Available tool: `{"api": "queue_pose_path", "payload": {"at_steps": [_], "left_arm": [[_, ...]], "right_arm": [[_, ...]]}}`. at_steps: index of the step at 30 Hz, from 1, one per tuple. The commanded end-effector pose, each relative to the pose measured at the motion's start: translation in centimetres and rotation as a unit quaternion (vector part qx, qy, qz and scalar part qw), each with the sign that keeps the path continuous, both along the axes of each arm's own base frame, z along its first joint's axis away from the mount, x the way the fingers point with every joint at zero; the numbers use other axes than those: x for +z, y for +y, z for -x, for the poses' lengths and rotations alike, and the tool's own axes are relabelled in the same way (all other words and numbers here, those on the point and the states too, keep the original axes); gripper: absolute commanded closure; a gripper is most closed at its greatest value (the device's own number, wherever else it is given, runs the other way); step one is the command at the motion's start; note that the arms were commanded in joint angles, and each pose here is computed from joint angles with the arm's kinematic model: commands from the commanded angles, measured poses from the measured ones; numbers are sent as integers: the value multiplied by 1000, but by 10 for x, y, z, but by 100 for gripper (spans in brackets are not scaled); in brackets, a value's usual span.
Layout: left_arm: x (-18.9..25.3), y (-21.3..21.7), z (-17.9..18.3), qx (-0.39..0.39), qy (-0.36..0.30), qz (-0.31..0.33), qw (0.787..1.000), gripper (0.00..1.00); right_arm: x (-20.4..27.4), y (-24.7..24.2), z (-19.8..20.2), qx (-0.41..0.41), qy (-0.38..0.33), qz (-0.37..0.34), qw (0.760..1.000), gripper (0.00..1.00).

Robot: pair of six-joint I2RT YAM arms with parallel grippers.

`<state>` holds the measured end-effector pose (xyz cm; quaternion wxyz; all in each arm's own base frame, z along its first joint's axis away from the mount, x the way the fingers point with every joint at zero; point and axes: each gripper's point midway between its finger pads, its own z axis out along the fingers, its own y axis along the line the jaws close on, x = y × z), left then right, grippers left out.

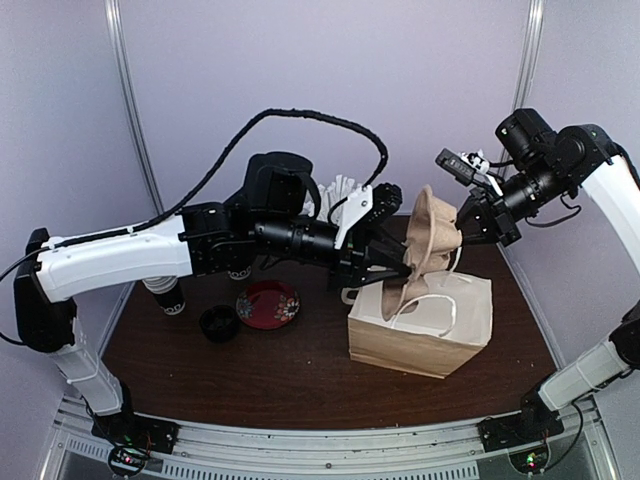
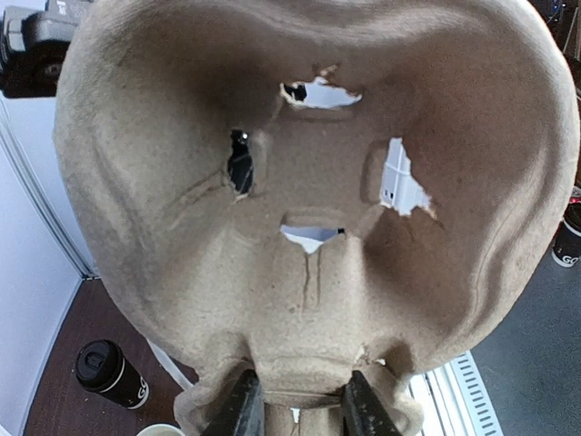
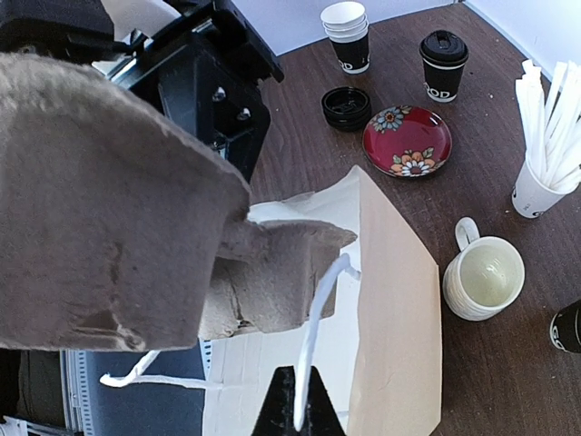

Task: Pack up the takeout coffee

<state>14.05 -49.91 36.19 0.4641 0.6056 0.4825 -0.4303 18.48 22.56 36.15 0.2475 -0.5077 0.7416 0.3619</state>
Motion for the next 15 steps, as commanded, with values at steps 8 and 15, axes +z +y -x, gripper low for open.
{"api": "queue_pose_path", "payload": {"at_steps": [8, 15], "left_arm": [[-33, -15, -20, 19, -20, -68, 997, 75], [-62, -17, -23, 16, -19, -125, 992, 75]], "right_arm": [[6, 2, -20, -31, -26, 4, 999, 100], [0, 2, -37, -58, -29, 21, 998, 100]]}}
